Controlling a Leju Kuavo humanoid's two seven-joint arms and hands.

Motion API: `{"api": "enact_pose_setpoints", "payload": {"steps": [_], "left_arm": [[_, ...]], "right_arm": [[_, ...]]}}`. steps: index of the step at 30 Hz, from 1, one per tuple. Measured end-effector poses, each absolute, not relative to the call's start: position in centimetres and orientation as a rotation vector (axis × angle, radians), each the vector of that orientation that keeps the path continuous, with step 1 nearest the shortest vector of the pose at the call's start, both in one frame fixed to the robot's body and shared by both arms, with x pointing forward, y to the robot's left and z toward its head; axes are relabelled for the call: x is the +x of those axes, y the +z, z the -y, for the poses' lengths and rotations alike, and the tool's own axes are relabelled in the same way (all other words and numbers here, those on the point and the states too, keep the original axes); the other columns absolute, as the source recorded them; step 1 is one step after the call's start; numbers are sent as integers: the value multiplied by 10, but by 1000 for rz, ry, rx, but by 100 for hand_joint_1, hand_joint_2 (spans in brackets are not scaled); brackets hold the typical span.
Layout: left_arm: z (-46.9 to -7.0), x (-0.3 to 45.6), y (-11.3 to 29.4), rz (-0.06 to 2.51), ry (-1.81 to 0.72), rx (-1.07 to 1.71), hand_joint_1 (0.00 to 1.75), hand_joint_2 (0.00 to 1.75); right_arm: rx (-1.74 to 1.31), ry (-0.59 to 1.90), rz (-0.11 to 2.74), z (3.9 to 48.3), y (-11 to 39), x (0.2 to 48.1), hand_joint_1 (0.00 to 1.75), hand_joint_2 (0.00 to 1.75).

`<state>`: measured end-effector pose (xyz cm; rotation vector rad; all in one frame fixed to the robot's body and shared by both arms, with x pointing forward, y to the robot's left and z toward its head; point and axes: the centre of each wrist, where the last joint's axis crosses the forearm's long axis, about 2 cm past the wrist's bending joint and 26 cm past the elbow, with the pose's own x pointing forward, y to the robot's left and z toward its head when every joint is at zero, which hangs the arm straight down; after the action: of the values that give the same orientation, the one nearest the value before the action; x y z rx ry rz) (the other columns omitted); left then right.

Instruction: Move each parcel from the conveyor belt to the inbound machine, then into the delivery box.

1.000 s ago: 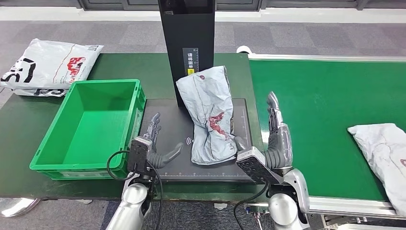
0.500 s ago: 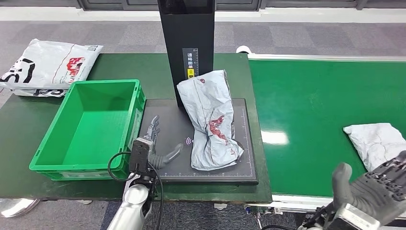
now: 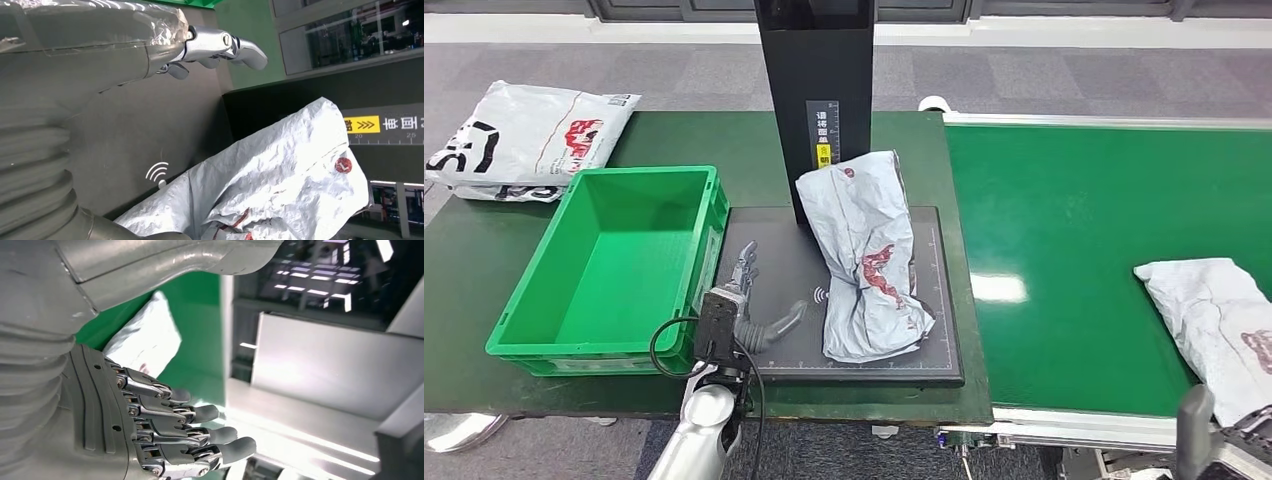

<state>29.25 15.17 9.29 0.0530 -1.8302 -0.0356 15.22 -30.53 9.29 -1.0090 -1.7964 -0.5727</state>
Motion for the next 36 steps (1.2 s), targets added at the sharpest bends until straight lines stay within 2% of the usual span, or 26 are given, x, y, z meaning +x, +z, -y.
{"api": "enact_pose_setpoints", "payload": {"steps": [9, 15, 25, 36], "left_arm": [[-145, 294, 97, 1800, -210, 295, 0, 175], [-113, 312, 113, 1741, -466, 588, 0, 175], [-51, 338, 144, 1676, -770, 668, 0, 175], [-22, 337, 154, 1709, -1015, 711, 0, 175]], "right_arm": [[-980, -567, 1742, 307, 82, 145, 0, 175], [-868, -500, 1752, 301, 81, 158, 0, 175], [-748, -416, 1770, 292, 77, 176, 0, 175], [-700, -382, 1767, 288, 72, 184, 0, 175]]}}
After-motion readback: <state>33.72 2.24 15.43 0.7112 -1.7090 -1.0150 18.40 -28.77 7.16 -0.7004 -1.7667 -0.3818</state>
